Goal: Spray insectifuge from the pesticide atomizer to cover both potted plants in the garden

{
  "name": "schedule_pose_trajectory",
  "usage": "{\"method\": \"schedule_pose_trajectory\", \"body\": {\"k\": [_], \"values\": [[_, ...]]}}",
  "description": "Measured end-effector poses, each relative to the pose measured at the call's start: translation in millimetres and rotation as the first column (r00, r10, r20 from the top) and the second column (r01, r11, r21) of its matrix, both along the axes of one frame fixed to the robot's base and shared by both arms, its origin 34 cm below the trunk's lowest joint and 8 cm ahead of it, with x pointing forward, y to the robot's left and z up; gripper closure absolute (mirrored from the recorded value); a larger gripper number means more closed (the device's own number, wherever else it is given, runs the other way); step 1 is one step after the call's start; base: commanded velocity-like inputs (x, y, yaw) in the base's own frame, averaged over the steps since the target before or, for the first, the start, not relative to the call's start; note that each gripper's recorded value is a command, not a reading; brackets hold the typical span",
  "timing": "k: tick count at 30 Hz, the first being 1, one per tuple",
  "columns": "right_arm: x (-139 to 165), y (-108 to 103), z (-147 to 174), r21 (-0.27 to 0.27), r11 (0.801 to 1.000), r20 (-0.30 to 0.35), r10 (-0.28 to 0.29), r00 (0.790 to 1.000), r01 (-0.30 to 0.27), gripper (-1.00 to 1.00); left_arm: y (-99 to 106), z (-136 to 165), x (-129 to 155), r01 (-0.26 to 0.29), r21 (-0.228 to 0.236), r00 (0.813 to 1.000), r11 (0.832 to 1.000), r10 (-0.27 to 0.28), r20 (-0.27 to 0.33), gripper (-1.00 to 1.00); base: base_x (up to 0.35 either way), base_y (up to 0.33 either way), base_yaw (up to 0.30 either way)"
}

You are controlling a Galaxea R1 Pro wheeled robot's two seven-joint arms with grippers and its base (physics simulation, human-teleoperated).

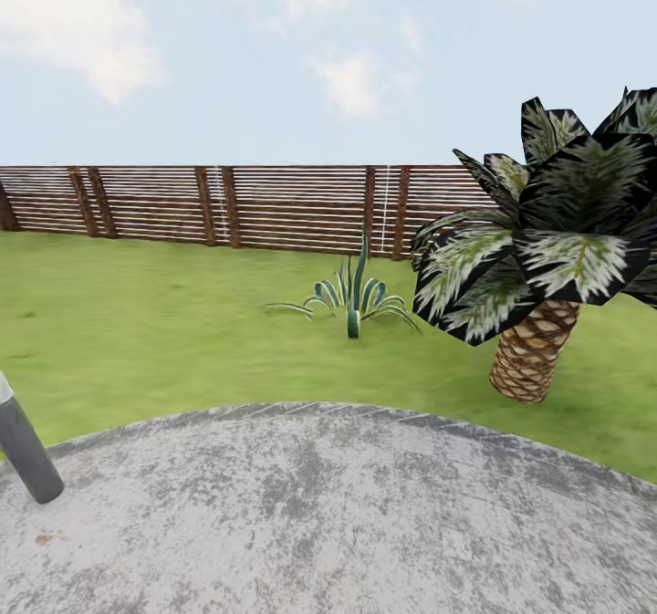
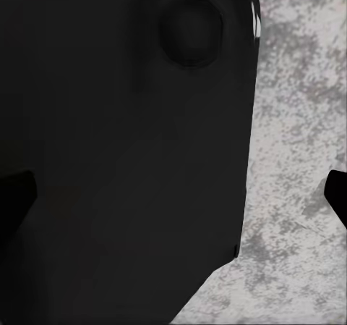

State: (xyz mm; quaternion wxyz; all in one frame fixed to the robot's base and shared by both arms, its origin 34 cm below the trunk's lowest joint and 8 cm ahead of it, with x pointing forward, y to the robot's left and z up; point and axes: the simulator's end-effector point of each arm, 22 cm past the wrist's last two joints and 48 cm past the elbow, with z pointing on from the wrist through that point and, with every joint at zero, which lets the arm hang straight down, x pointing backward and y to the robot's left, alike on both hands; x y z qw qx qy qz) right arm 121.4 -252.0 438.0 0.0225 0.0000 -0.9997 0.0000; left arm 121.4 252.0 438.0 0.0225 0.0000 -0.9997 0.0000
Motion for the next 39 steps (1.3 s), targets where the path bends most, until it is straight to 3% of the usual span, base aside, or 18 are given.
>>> {"method": "schedule_pose_trajectory", "body": {"k": [20, 29, 30, 31, 32, 33, 36, 37, 39], "values": [[3, -1, 0, 0.007, 1.0, 0.001, -0.001, 1.0, 0.001, -1.0, 0, 0, 0, 0.006, 0.004, 1.0, 1.0, -0.006, 0.004, -1.0, 0.0, 0.0, 0.0], [22, -3, 0, 0.002, 1.0, 0.032, -0.003, 0.999, 0.003, -1.0, 1, 0, 61, 0.011, 0.008, 0.995, 1.0, -0.012, 0.099, -1.0, 0.0, 0.0, 0.0], [52, -4, 0, 0.002, 1.0, 0.092, -0.003, 0.996, 0.003, -1.0, 1, 6, 119, 0.01, 0.008, 0.978, 1.0, -0.011, 0.207, -1.0, 0.0, 0.0, 0.0], [114, -4, 8, 0.001, 1.0, 0.208, -0.003, 0.978, 0.003, -1.0, 1, 22, 214, 0.008, 0.009, 0.945, 1.0, -0.011, 0.328, -1.0, 0.0, 0.0, 0.0], [196, -5, 33, 0.0, 1.0, 0.361, -0.002, 0.933, 0.002, -1.0, 1, 41, 279, 0.006, 0.009, 0.915, 1.0, -0.009, 0.402, -1.0, 0.0, 0.0, 0.0], [264, -6, 67, -0.002, 1.0, 0.452, 0.0, 0.892, 0.001, -1.0, 1, 55, 314, 0.005, 0.009, 0.904, 1.0, -0.008, 0.427, -1.0, 0.0, 0.0, 0.0], [315, -7, 109, -0.004, 1.0, 0.499, 0.001, 0.866, 0.002, -1.0, 1, 90, 384, 0.004, 0.009, 0.868, 1.0, -0.008, 0.496, -1.0, 0.0, 0.0, 0.0], [325, -8, 119, -0.005, 1.0, 0.515, 0.001, 0.857, 0.002, -1.0, 1, 97, 395, 0.003, 0.009, 0.86, 1.0, -0.007, 0.51, -1.0, 0.0, 0.0, 0.0], [372, -9, 168, -0.007, 1.0, 0.61, 0.003, 0.793, 0.002, -1.0, 1, 136, 447, 0.002, 0.009, 0.808, 1.0, -0.006, 0.59, -1.0, 0.0, 0.0, 0.0]]}}
